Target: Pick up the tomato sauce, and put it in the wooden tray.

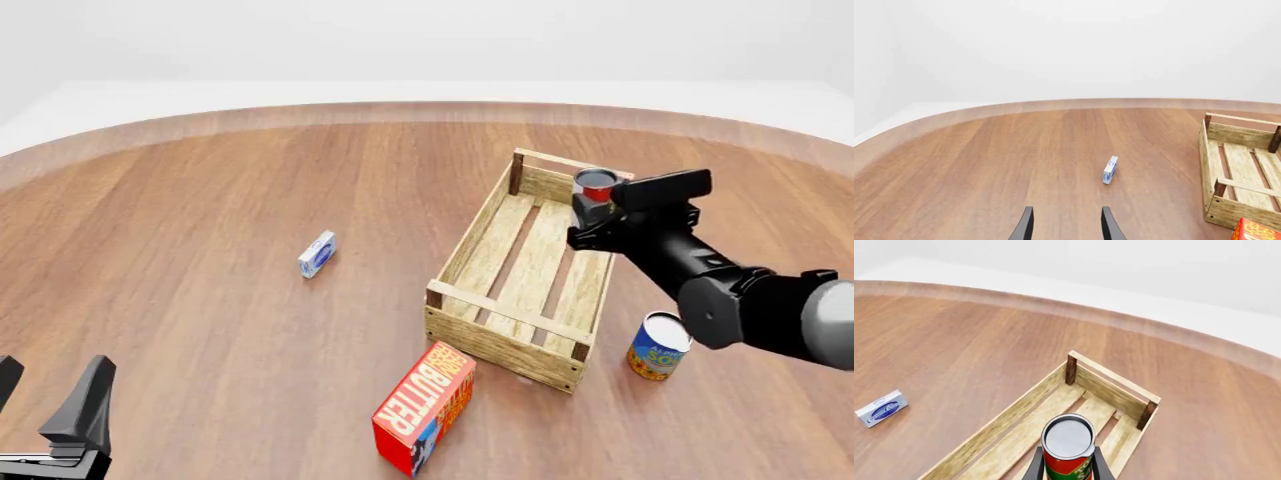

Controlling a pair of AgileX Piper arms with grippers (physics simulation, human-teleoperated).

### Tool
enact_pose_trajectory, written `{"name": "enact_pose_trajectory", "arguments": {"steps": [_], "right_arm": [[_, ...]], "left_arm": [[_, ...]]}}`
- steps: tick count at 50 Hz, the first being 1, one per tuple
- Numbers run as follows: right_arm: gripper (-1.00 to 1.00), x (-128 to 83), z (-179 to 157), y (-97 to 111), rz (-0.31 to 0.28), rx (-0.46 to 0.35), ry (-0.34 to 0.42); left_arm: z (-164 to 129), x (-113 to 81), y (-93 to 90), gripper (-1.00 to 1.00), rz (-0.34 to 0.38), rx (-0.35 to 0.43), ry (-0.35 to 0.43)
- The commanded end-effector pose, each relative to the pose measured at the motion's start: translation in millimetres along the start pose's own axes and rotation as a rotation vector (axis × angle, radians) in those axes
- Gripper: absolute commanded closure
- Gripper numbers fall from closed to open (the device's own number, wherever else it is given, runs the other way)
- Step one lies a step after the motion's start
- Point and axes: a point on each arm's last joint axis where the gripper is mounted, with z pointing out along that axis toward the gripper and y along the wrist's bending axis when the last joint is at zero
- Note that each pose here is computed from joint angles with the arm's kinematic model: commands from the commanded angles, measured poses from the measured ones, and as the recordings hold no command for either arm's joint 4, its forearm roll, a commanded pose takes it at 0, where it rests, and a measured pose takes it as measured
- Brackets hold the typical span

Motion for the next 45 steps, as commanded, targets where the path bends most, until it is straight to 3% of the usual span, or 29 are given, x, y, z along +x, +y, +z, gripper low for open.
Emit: {"name": "enact_pose_trajectory", "arguments": {"steps": [1,45], "right_arm": [[1.0,8,12,3,0.037,-0.006,-0.023],[1.0,33,38,6,0.085,-0.01,-0.033]], "left_arm": [[0,0.0,0.0,-1.0,0.0,0.0,0.0],[0,0.0,0.0,-1.0,0.0,0.0,0.0]]}}
